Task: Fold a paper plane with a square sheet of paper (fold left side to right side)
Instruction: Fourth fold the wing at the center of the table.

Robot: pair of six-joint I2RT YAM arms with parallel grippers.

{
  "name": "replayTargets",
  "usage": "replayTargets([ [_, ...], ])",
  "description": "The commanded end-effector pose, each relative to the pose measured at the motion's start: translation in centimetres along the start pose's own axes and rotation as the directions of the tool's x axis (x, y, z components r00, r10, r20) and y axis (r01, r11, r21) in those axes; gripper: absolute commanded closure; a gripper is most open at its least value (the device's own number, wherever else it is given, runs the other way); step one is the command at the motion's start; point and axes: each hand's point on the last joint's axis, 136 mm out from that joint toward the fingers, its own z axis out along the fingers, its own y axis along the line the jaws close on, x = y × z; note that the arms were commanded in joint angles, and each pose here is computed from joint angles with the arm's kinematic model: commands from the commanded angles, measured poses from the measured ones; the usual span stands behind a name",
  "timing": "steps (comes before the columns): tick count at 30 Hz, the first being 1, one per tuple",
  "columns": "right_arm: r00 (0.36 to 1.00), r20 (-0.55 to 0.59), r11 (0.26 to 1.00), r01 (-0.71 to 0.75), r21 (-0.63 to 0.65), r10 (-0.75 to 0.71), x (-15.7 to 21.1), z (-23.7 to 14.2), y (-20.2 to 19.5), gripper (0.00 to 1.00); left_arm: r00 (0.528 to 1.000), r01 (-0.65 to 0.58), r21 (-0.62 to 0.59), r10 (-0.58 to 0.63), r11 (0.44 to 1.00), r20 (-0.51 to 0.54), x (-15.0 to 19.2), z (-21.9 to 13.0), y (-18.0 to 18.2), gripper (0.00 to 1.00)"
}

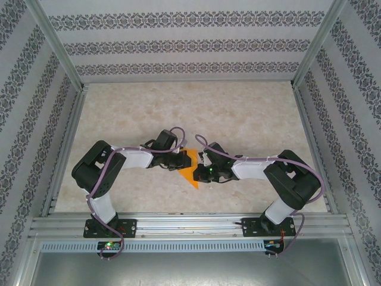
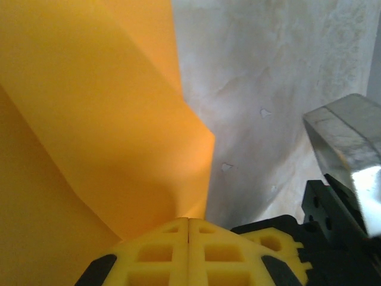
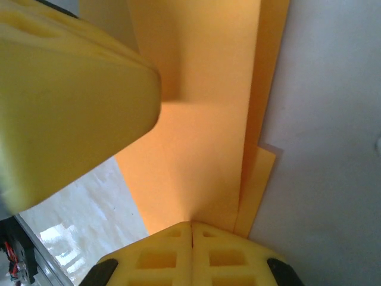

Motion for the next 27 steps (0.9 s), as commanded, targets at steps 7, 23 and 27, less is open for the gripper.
replayTargets([
  [7,0.985,-0.131,0.929,-0.053,0.367,0.108,5.5,0.2,-9.3,1.00,1.000,-0.028,-0.049,0.028,0.998,0.008,-0.7,1.3,1.1,0.98],
  [23,0.981,-0.159,0.910,-0.038,0.414,0.113,6.3,-0.1,-10.5,1.00,1.000,0.009,-0.112,-0.005,0.994,0.031,-1.8,1.2,3.8,0.98],
  [27,0.980,-0.164,0.908,-0.033,0.417,0.110,6.4,-0.2,-10.5,1.00,0.999,0.006,-0.124,-0.001,0.992,0.039,-2.6,1.0,4.4,0.98],
])
